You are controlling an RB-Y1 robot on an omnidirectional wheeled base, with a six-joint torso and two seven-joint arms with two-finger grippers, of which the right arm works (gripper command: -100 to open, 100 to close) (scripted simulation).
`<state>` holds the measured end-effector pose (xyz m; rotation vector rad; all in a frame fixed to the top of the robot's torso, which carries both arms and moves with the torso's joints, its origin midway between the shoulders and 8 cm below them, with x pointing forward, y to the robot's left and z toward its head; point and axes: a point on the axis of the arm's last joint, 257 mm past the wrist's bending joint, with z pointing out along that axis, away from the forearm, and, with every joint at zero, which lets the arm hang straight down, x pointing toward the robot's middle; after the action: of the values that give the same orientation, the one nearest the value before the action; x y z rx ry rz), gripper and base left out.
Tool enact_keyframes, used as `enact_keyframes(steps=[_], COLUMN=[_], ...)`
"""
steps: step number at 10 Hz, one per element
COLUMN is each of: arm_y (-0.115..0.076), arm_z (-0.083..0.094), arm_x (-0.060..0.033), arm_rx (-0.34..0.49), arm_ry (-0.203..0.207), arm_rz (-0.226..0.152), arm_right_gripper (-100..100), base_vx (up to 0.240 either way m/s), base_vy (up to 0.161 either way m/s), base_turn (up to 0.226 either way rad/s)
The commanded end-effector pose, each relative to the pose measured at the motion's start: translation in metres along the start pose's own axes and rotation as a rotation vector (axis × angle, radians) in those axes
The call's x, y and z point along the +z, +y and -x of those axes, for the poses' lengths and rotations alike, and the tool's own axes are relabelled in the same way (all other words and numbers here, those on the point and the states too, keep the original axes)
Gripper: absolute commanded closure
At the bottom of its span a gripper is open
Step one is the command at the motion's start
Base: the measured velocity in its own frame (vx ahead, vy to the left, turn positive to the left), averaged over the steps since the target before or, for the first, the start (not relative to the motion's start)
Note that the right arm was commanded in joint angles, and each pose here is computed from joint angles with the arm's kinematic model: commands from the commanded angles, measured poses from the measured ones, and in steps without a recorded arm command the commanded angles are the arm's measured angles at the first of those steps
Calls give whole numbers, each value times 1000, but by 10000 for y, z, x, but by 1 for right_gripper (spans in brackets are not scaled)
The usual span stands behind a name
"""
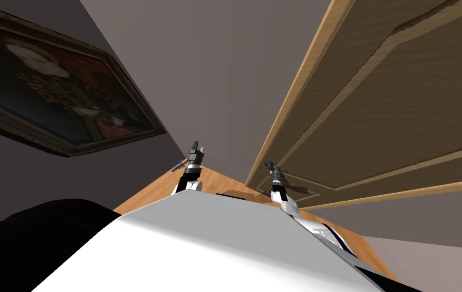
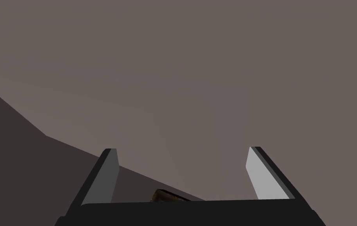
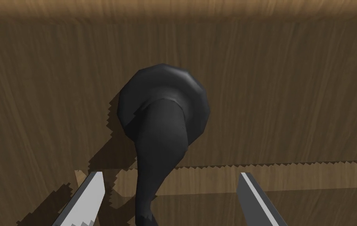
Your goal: Pull the door open
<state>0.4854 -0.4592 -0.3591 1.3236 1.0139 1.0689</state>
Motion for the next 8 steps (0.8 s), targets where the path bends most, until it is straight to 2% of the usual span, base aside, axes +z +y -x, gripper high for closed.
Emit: enact_keyframes(steps=[1, 3, 5, 6, 8], arm_y=[55, -15, -4, -4, -4], arm_z=[48, 81, 77, 77, 77], arm_x=[45, 5, 8, 8, 8], arm_rx=[2, -1, 0, 0, 0], arm_ry=[-2, -9, -8, -8, -8], arm_rz=[12, -5, -4, -4, -4], arm_right_gripper=[-100, -100, -100, 100, 100], base_vx=[123, 41, -7, 0, 0], base_vy=[-7, -13, -3, 0, 0], base_turn=[33, -6, -1, 0, 0])
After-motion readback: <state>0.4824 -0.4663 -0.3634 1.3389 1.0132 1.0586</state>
